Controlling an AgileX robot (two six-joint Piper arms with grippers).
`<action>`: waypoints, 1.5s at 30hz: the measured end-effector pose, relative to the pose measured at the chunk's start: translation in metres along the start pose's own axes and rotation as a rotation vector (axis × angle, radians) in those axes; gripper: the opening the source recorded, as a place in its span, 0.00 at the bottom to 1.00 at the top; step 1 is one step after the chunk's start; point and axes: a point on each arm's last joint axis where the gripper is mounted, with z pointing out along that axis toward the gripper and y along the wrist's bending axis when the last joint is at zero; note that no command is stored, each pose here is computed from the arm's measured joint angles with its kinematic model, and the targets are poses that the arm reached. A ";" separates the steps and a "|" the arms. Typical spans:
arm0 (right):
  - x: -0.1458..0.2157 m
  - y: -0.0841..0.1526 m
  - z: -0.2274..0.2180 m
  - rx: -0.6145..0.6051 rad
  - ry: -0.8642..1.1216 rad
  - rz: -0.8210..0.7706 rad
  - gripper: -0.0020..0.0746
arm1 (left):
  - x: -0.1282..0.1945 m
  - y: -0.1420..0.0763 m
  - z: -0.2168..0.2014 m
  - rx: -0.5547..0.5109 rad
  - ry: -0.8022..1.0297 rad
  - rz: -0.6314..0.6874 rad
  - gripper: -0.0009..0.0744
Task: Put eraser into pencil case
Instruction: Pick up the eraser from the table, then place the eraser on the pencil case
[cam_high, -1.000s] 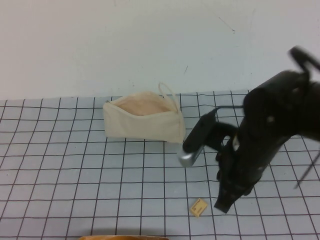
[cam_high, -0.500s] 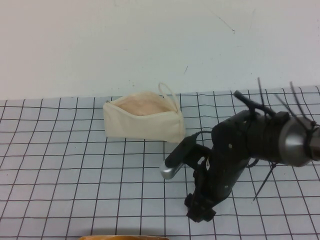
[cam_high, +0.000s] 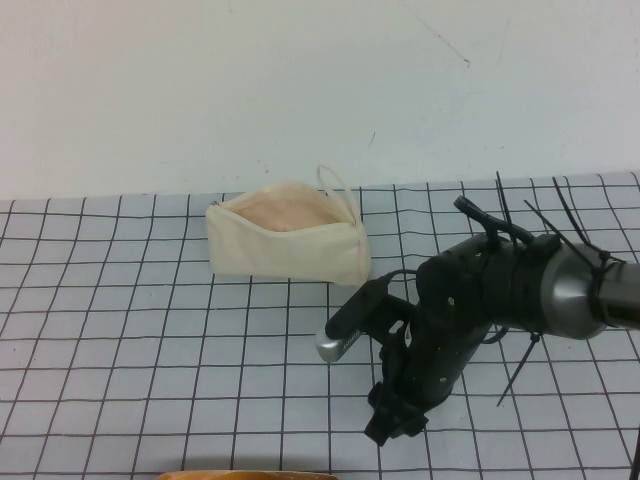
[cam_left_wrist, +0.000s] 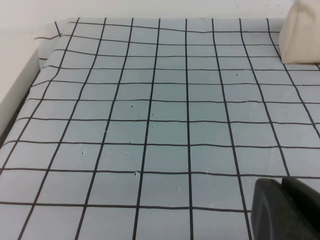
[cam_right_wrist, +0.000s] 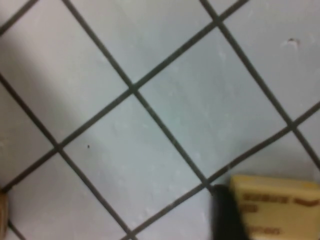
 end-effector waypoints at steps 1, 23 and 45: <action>0.000 0.000 0.000 0.001 -0.002 0.000 0.48 | 0.000 0.000 0.000 0.000 0.000 0.000 0.01; -0.124 -0.026 -0.119 0.213 -0.620 -0.095 0.42 | 0.000 0.000 0.000 0.001 0.000 -0.002 0.01; -0.149 -0.048 -0.134 0.190 -0.595 -0.011 0.26 | 0.000 0.000 0.000 0.001 0.000 -0.002 0.01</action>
